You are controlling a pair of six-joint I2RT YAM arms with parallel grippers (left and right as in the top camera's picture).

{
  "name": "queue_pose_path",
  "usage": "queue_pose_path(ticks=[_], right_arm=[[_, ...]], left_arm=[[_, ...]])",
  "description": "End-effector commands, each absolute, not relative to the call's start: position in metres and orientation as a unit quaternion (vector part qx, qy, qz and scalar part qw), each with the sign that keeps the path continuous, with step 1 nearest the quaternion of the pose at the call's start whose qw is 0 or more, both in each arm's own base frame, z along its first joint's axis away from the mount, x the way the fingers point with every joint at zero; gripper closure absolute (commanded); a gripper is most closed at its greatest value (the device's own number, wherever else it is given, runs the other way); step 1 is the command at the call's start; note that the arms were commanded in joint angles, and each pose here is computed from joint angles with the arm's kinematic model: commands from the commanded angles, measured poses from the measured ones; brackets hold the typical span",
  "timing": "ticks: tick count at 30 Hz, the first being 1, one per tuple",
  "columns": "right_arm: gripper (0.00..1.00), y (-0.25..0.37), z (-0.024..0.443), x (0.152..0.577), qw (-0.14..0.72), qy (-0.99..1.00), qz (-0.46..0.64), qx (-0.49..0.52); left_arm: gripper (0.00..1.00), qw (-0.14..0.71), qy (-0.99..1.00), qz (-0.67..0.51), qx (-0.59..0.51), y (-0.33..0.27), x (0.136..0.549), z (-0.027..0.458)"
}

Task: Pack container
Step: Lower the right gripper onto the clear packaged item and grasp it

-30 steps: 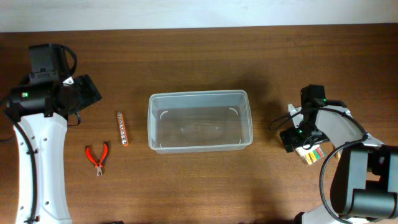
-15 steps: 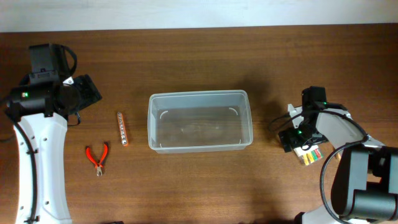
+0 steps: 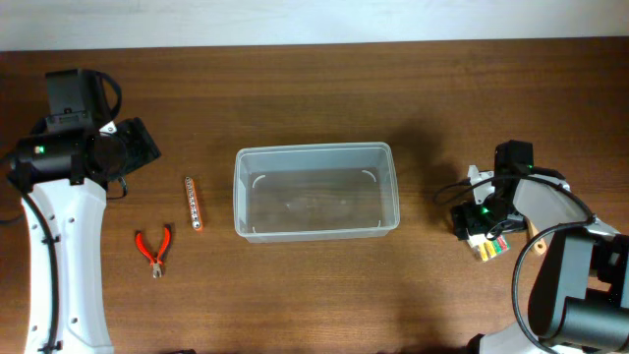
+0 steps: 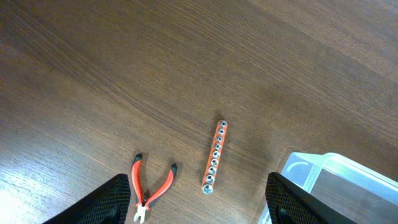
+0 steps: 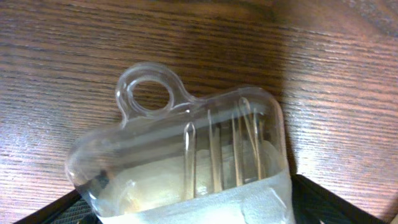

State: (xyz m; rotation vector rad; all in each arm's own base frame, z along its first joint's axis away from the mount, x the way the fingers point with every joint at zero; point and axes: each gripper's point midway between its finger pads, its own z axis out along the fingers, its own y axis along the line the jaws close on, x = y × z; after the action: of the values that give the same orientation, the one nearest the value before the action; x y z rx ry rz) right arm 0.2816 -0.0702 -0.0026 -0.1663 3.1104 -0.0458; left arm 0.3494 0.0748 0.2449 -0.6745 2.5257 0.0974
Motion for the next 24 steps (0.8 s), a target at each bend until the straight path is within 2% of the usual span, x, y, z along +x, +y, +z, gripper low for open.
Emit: queue_pose_path(ticks=[1,16,19,24], right_arm=[[0.15,-0.0717,-0.0089,0.2748,0.001,0.999,-0.016,-0.047],[0.41,-0.0716,-0.0089,0.2748,0.001,0.999,-0.016,-0.047],[0.58,-0.072,-0.0089,0.2765,0.005,0.999,-0.017,-0.042],[0.6,-0.0728,-0.0088,0.2792,0.01,0.999,-0.018,-0.041]], left_arm=[[0.28,0.271,0.927,0.041,-0.255,0.0776,0.3495,0.2532],[0.28,0.271,0.927,0.041,-0.255,0.0775,0.3494,0.2531],[0.28,0.271,0.927,0.041,-0.255,0.0775,0.3494,0.2531],[0.28,0.271,0.927,0.041,-0.255,0.0774,0.3494,0.2531]])
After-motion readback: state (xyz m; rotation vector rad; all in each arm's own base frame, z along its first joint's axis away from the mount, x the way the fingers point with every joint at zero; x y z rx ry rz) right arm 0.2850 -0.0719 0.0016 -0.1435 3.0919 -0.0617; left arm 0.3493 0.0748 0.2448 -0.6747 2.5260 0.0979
